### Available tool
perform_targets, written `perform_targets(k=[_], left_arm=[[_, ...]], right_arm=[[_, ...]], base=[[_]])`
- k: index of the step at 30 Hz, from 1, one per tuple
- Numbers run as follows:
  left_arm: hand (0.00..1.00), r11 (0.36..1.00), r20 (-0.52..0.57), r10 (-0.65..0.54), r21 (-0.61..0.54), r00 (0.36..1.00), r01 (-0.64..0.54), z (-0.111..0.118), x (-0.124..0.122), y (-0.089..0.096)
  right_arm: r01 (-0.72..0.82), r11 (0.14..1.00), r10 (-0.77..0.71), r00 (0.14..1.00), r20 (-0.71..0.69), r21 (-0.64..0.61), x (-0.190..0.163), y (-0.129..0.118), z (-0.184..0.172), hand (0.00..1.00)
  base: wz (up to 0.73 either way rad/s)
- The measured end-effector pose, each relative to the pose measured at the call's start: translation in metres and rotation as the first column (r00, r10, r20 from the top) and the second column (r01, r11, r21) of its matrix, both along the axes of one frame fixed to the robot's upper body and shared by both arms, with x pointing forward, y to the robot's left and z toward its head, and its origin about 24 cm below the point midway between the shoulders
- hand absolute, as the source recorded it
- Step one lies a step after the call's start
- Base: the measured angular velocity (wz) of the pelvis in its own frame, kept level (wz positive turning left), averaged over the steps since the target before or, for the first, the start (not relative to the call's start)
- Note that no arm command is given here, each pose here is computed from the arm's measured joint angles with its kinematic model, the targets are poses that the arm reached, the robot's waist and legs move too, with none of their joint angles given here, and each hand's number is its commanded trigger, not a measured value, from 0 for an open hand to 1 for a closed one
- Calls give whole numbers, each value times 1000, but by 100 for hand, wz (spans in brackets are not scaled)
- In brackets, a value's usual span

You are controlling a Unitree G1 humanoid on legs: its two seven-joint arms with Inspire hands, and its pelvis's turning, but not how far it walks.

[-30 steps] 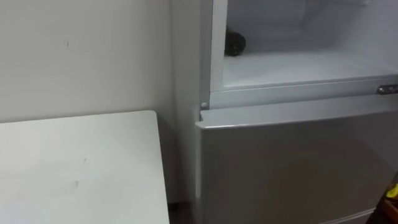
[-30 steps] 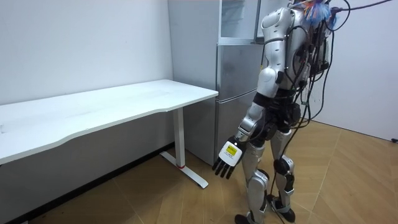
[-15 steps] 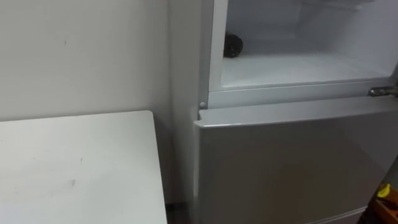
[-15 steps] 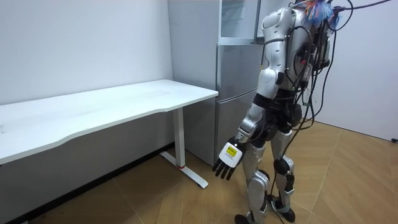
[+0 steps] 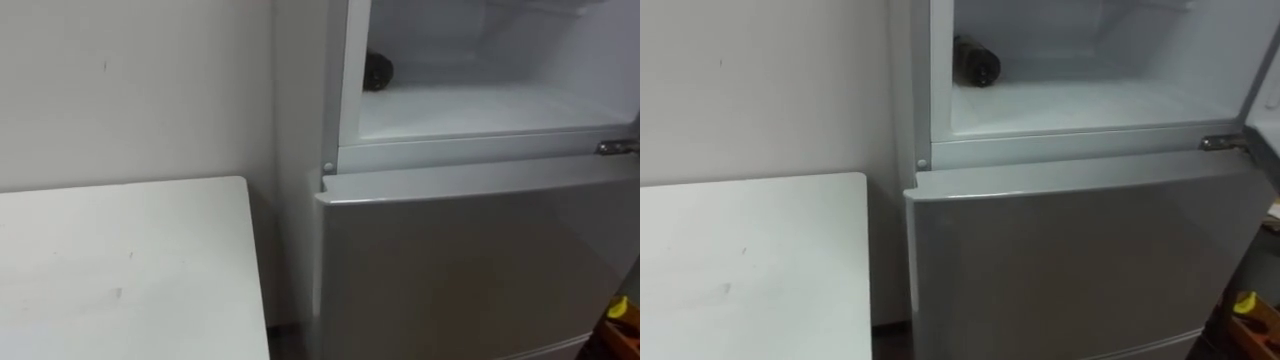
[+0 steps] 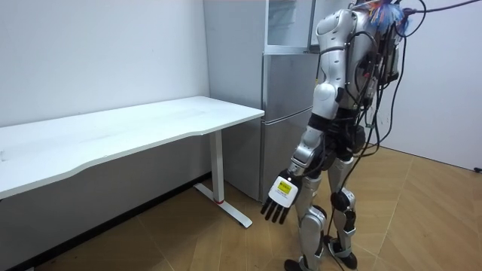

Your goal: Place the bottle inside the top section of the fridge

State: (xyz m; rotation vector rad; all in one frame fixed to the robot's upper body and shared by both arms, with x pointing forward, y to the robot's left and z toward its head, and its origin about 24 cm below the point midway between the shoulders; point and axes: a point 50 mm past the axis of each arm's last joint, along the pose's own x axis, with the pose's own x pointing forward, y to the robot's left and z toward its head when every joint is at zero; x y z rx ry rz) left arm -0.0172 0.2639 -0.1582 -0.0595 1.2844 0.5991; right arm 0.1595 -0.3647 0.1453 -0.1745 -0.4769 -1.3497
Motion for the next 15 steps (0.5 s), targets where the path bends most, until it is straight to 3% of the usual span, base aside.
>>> perform_targets(k=[15], left_arm=[[0,999,-13,36,-27,999,-36,-3,-6,-7]], right_arm=[[-25,994,10,991,-136,-108,7,11,2,0]], base=[[-3]])
